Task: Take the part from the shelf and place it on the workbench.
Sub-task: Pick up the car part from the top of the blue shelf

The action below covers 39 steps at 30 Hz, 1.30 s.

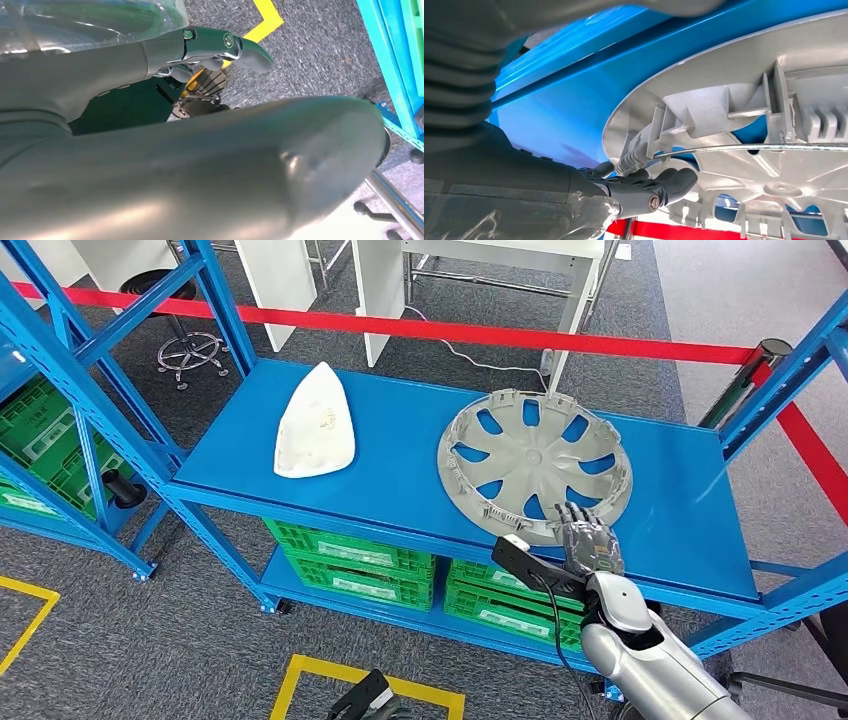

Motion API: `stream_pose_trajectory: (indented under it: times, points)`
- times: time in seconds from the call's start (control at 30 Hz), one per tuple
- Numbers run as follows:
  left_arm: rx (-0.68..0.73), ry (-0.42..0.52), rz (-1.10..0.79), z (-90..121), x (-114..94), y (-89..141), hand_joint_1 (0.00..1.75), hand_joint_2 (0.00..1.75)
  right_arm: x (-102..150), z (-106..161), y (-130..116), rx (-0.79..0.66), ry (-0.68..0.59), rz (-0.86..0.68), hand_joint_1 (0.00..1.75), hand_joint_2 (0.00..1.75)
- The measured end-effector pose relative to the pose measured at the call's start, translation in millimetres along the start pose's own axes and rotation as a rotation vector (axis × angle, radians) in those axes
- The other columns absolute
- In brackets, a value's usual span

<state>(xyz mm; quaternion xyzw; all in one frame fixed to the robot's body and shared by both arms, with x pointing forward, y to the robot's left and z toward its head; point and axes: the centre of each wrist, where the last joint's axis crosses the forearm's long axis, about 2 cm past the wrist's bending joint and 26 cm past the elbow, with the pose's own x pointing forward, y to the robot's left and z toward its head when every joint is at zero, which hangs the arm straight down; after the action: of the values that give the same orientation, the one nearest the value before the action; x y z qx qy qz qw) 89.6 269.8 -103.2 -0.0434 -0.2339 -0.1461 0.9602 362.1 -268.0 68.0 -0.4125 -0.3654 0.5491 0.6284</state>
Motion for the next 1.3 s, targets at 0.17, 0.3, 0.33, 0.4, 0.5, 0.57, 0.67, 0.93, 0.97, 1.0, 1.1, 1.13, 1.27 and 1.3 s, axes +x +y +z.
stream_pose_trajectory:
  times: [0.17,0.3,0.33,0.4,0.5,0.57,0.67,0.93,0.97,1.0,1.1,1.13,1.27,1.3]
  points:
    - [0.000,-0.003,0.000,0.0,0.0,0.1,0.00,0.00,0.3,0.0,-0.4,0.005,0.000,-0.009,0.00,1.75]
    - [0.000,-0.004,-0.001,0.0,0.1,0.2,0.00,0.00,0.0,0.0,-0.4,0.008,-0.001,-0.014,0.00,1.75]
    - [0.000,-0.005,-0.001,-0.1,0.2,0.2,0.00,0.00,0.0,-0.1,-0.5,0.009,-0.002,-0.017,0.00,1.75]
    - [0.000,-0.006,-0.001,-0.1,0.4,0.2,0.00,0.00,-0.1,-0.1,-0.5,0.010,-0.005,-0.022,0.00,1.75]
    - [0.000,-0.008,-0.002,-0.2,0.9,0.4,0.00,0.00,-0.8,-0.2,-0.7,0.009,-0.009,-0.026,0.00,1.75]
    - [0.001,-0.009,-0.002,-0.4,1.3,0.5,0.00,0.00,-1.4,-0.4,-0.8,0.010,-0.011,-0.029,0.00,1.75]
    - [0.001,-0.009,-0.003,-0.5,1.7,0.7,0.00,0.00,-2.5,-0.6,-1.0,0.009,-0.013,-0.036,0.00,1.75]
    - [0.001,-0.013,-0.005,-0.9,3.4,1.2,0.00,0.00,-3.6,-1.0,-1.8,0.004,-0.014,-0.046,0.00,1.75]
    - [0.001,-0.013,-0.005,-1.0,3.6,1.2,0.00,0.00,-3.6,-1.0,-1.8,0.003,-0.014,-0.048,0.00,1.75]
    - [0.001,-0.013,-0.006,-1.0,3.8,1.3,0.00,0.00,-3.7,-1.0,-1.9,0.003,-0.014,-0.049,0.00,1.75]
    - [0.002,-0.015,-0.006,-1.2,4.6,1.6,0.00,0.00,-4.2,-1.1,-2.0,0.003,-0.012,-0.052,0.00,1.75]
    - [0.002,-0.015,-0.006,-1.3,4.9,1.6,0.00,0.00,-4.3,-1.2,-2.0,0.003,-0.012,-0.052,0.00,1.75]
    - [0.002,-0.017,-0.006,-1.5,5.6,1.9,0.00,0.00,-4.8,-1.3,-2.2,0.002,-0.010,-0.054,0.00,1.75]
    - [0.002,-0.017,-0.006,-1.5,5.8,1.9,0.00,0.00,-5.0,-1.4,-2.3,0.001,-0.010,-0.055,0.00,1.75]
